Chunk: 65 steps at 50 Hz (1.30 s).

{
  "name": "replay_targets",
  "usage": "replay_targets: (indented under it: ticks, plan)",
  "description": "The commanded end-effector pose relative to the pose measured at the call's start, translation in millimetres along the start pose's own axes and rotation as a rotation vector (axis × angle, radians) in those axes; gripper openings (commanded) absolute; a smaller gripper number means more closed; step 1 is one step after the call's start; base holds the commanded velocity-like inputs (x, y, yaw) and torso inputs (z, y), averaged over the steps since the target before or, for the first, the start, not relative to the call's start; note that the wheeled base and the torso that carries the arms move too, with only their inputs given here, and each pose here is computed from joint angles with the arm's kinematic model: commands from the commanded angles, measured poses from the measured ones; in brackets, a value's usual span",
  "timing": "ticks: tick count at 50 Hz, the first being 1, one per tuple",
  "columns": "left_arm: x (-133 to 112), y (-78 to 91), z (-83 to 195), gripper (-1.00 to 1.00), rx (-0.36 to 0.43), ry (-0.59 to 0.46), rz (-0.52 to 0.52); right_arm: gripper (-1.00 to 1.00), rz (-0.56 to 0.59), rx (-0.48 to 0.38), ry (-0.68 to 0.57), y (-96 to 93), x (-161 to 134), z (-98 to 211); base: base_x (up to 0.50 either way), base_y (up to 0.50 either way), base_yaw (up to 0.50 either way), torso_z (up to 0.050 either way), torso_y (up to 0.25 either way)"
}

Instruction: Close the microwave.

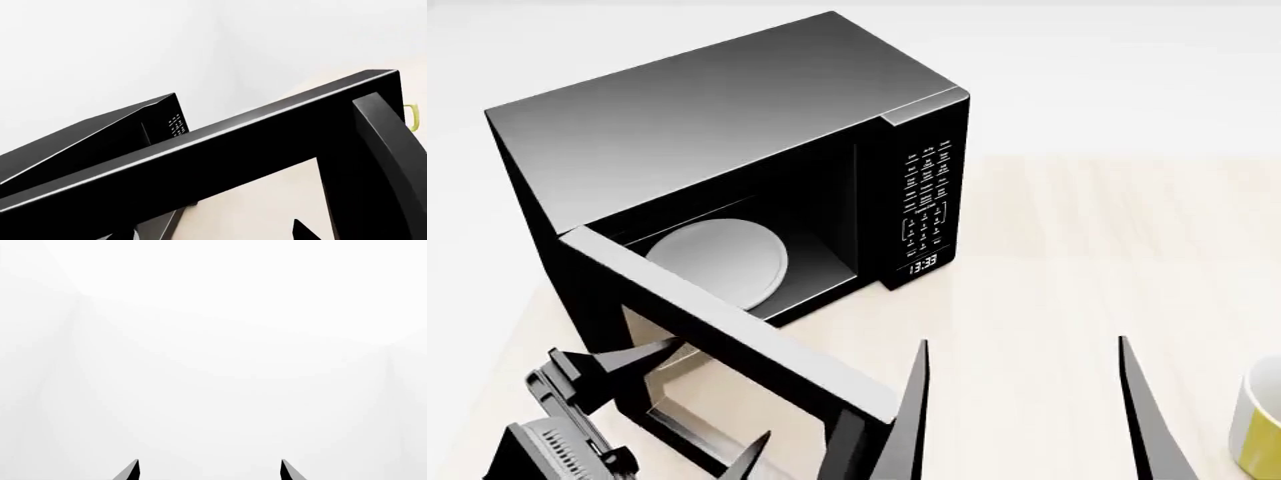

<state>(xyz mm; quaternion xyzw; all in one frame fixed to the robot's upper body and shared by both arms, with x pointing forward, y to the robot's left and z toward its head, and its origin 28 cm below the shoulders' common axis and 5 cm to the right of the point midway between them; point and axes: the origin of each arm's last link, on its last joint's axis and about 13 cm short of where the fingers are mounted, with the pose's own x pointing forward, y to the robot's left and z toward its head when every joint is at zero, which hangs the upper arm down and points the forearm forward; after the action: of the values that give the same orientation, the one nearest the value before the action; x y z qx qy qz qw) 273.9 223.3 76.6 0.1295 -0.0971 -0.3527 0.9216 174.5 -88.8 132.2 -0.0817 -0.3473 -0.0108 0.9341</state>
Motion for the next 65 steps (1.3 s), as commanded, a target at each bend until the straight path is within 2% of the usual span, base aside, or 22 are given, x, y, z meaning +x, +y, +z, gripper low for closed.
replay_targets:
  ticks: [1, 14, 32, 65]
  plan:
    - [13.5, -0.7, 6.3, 1.0, -0.01, -0.043, 0.008, 1.0, 0.001, 0.001, 0.002, -0.1, -0.3, -0.2, 0.0, 0.0, 0.0, 0.0, 0.0]
    - [20.8, -1.3, 5.3, 1.0, -0.012, -0.05, 0.023, 1.0, -0.001, 0.0, 0.004, -0.5, -0.1, -0.9, 0.0, 0.0, 0.0, 0.0, 0.001]
    - [34.0, 4.3, -4.7, 1.0, -0.035, -0.041, 0.1, 1.0, -0.004, 0.0, 0.005, -1.1, 0.0, -1.8, 0.0, 0.0, 0.0, 0.0, 0.0]
    - [51.3, 8.4, -7.5, 1.0, -0.03, -0.048, 0.221, 1.0, -0.005, 0.003, 0.016, -1.6, -1.0, -3.9, 0.0, 0.0, 0.0, 0.0, 0.0]
